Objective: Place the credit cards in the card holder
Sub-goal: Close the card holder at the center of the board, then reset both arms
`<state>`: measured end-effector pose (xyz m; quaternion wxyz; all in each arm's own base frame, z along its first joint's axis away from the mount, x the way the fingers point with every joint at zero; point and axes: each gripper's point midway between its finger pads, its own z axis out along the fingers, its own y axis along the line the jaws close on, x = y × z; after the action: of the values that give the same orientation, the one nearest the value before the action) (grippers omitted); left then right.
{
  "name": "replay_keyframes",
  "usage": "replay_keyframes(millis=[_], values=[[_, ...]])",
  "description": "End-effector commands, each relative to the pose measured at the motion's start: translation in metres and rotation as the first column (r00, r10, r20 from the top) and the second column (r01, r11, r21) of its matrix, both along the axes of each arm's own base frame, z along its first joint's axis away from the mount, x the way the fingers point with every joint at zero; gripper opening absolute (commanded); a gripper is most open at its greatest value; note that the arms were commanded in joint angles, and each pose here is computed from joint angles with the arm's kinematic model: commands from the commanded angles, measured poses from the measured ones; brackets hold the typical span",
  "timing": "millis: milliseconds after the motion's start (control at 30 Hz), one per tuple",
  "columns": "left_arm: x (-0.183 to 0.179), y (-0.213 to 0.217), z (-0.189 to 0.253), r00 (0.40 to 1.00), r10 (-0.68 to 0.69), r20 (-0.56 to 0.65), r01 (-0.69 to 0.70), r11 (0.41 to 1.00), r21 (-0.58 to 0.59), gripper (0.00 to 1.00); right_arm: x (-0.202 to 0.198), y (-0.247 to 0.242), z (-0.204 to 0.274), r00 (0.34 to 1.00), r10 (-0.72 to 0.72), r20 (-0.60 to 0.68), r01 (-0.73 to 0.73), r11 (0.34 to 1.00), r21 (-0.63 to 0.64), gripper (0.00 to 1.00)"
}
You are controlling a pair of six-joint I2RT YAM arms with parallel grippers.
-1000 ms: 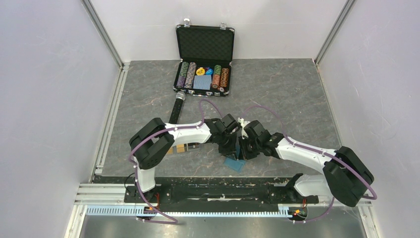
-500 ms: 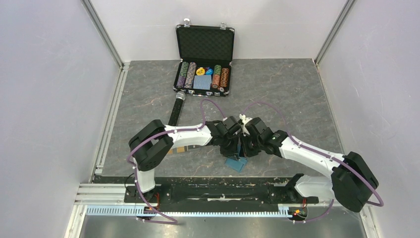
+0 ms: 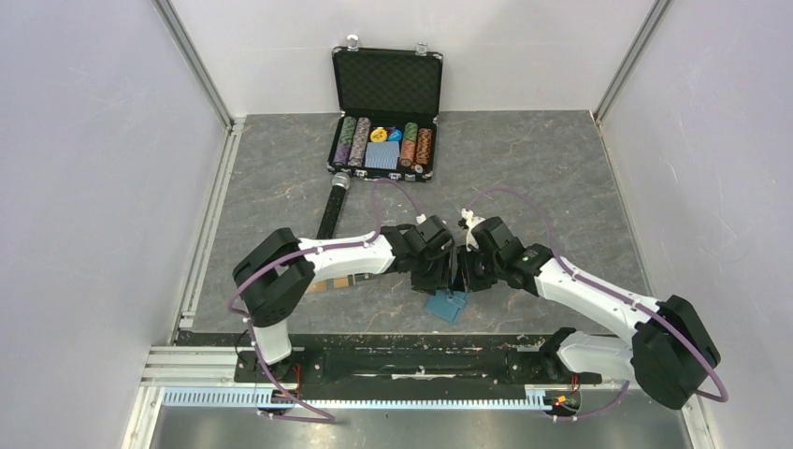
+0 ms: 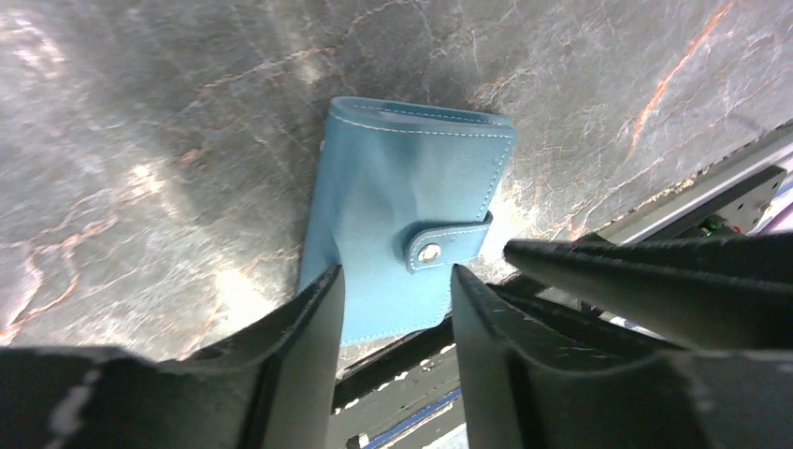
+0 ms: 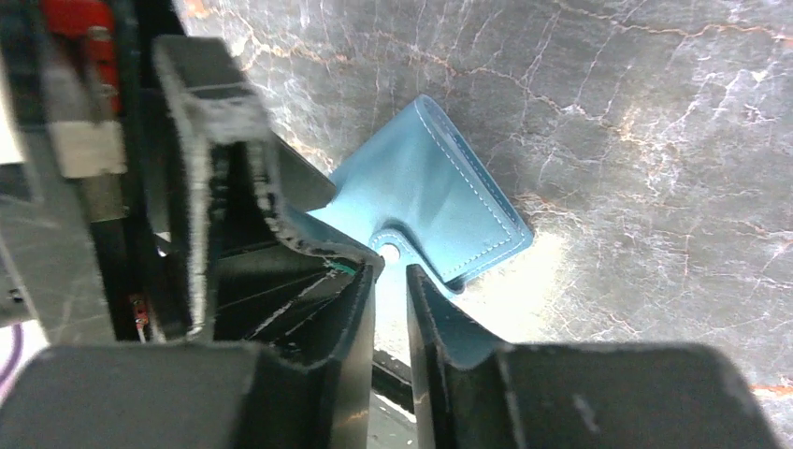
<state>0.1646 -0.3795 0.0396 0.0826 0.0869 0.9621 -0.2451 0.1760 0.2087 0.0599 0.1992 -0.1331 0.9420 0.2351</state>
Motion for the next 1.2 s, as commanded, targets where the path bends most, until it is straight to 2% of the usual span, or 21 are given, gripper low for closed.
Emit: replay_keyframes(millis=[0,67,167,233,300,400,567,733,1000,1167], values=[[0.013,0.002,0.037,0.993,-0.004,0.119,0.01,0.999,-0.052,0.56,0.017,0.006,0.025,0.997,-0.036,0.073,0.031,0.997,0.07,0.24],[0.018,0.002,0.048,0.99,0.007,0.14,0.006,0.995,-0.096,0.57,0.022,0.003,0.031,0.995,-0.056,0.086,0.049,0.995,0.084,0.33],[0.023,0.002,0.069,0.985,0.029,0.167,0.005,0.98,-0.199,0.61,0.028,-0.002,0.037,0.992,-0.085,0.096,0.075,0.991,0.107,0.57],[0.03,0.006,0.084,0.98,0.061,0.19,-0.011,0.966,-0.257,0.62,0.031,-0.005,0.041,0.99,-0.101,0.099,0.089,0.988,0.123,0.7],[0.039,0.014,0.099,0.971,0.107,0.214,-0.035,0.949,-0.314,0.63,0.033,-0.008,0.045,0.988,-0.115,0.105,0.101,0.986,0.135,0.8],[0.052,0.031,0.121,0.959,0.182,0.217,-0.077,0.905,-0.419,0.68,0.037,-0.013,0.048,0.984,-0.137,0.112,0.12,0.982,0.147,0.88],[0.076,0.074,0.148,0.922,0.328,0.204,-0.159,0.804,-0.573,0.85,0.039,-0.016,0.049,0.983,-0.152,0.105,0.134,0.978,0.159,0.95],[0.092,0.124,0.145,0.892,0.408,0.192,-0.229,0.775,-0.589,1.0,0.047,-0.02,0.052,0.978,-0.177,0.109,0.158,0.974,0.16,0.98],[0.115,0.198,0.139,0.826,0.539,0.167,-0.345,0.716,-0.607,1.0,0.065,-0.033,0.056,0.965,-0.232,0.12,0.216,0.967,0.133,0.98],[0.134,0.249,0.132,0.757,0.626,0.188,-0.447,0.705,-0.551,1.0,0.079,-0.051,0.053,0.948,-0.281,0.151,0.271,0.959,0.082,0.98]])
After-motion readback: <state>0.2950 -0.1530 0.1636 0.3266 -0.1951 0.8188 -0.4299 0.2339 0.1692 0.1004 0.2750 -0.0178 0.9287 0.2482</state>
